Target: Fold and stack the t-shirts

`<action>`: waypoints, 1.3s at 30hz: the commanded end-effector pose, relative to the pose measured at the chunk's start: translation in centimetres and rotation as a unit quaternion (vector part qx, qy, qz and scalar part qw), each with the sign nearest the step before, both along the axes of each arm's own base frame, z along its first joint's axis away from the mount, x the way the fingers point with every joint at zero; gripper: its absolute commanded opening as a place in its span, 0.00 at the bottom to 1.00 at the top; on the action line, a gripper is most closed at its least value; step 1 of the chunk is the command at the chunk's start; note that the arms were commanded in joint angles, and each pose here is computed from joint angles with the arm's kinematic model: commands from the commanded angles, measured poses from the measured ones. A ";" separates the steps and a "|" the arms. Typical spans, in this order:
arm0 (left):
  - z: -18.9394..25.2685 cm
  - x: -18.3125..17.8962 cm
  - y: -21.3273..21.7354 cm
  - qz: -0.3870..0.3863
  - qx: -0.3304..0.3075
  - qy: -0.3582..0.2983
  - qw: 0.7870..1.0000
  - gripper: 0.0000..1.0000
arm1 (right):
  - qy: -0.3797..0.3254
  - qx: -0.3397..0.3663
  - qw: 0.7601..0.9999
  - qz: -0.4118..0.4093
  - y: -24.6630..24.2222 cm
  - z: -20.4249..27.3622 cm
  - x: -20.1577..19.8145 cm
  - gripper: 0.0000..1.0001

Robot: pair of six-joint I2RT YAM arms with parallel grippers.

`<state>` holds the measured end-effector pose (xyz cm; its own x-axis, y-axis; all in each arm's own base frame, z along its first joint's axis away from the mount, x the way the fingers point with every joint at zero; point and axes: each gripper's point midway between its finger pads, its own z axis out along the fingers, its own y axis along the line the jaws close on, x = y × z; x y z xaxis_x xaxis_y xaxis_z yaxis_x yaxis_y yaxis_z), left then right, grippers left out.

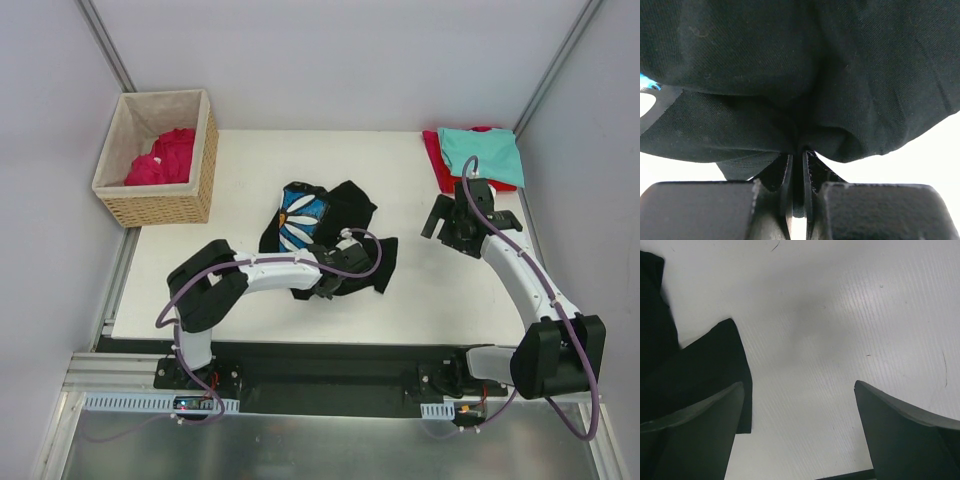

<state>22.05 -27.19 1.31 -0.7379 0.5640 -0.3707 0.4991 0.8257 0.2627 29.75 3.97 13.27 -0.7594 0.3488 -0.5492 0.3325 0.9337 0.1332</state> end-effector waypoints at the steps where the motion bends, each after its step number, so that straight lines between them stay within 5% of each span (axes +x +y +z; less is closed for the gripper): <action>1: -1.5 -2.2 1.2 -0.008 0.007 0.051 0.999 0.00 | -0.020 0.001 1.000 0.003 0.2 0.9 0.0 0.96; 4: 4.9 -1.2 -2.0 -0.046 -0.065 0.027 0.996 0.00 | -0.019 -0.001 1.000 -0.004 0.0 0.4 0.0 0.96; 10: 28.9 2.1 -8.2 -0.136 -0.207 -0.083 0.965 0.00 | -0.018 0.009 1.000 -0.015 0.1 -0.2 -0.3 0.96; 11: 37.0 2.9 -10.2 -0.154 -0.287 -0.144 0.934 0.00 | -0.025 0.013 0.999 -0.018 0.2 0.0 -0.3 0.96; 13: 44.0 2.8 -10.3 -0.178 -0.362 -0.210 0.891 0.00 | -0.025 0.013 0.999 -0.022 0.1 -0.1 -0.6 0.96; 17: 50.8 0.4 -6.3 -0.196 -0.445 -0.261 0.834 0.00 | -0.032 0.016 0.999 -0.021 0.1 0.0 -0.9 0.96; 33: 48.7 0.6 -8.1 -0.208 -0.442 -0.234 0.841 0.00 | -0.067 0.015 0.997 -0.020 -0.1 1.9 -2.0 0.96; 39: 44.1 4.6 -10.0 -0.186 -0.410 -0.201 0.870 0.00 | -0.075 0.020 0.997 -0.023 0.0 2.3 -2.1 0.96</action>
